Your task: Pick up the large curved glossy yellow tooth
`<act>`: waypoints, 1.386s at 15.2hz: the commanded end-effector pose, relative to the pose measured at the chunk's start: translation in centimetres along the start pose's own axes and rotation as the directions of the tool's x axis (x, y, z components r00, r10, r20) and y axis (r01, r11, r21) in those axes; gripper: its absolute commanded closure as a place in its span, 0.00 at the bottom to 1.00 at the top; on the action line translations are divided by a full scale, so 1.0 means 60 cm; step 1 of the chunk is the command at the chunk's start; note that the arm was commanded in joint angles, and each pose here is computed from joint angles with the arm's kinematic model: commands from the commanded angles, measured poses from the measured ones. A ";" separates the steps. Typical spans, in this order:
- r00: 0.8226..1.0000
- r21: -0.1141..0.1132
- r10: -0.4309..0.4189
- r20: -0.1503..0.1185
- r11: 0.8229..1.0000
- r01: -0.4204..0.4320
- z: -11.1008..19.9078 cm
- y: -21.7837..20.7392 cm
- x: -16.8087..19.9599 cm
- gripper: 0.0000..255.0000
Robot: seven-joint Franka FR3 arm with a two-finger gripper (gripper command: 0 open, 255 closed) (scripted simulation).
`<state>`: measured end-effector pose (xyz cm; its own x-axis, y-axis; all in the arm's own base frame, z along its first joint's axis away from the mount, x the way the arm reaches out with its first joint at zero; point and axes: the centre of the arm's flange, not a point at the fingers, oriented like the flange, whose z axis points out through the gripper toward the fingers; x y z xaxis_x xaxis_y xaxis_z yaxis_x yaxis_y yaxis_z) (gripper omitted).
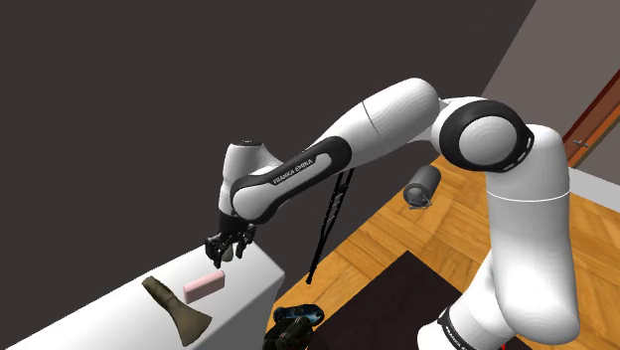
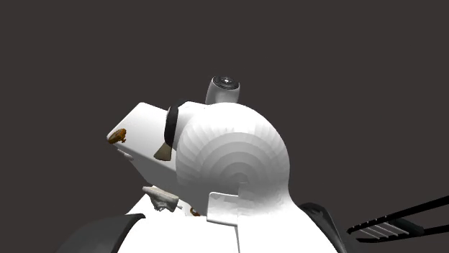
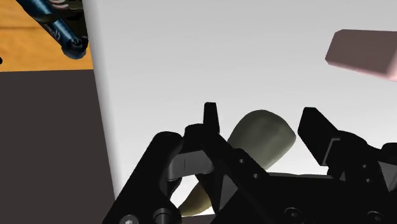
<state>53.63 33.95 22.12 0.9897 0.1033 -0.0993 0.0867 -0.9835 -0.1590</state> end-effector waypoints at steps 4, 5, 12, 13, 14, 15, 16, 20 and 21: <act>1.000 0.001 -0.001 0.001 1.000 0.001 0.003 -0.001 0.000 1.00; 1.000 0.001 -0.001 0.001 1.000 0.001 0.004 0.000 0.002 1.00; 1.000 0.000 -0.001 0.001 1.000 0.001 -0.023 -0.005 -0.004 1.00; 1.000 0.000 -0.001 0.001 1.000 0.001 -0.032 -0.007 -0.005 1.00; 1.000 0.000 -0.001 0.001 1.000 0.001 -0.040 -0.008 -0.006 1.00; 1.000 0.000 -0.001 0.001 1.000 0.001 -0.049 -0.009 -0.006 1.00; 1.000 0.000 -0.001 0.001 1.000 0.001 -0.058 -0.011 -0.007 1.00; 1.000 0.000 -0.001 0.001 1.000 0.001 -0.092 -0.016 -0.011 1.00; 1.000 0.000 -0.001 0.001 1.000 0.001 -0.101 -0.018 -0.012 1.00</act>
<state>53.56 34.17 27.83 0.9895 0.1044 -0.1001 0.0876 -0.9833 -0.1597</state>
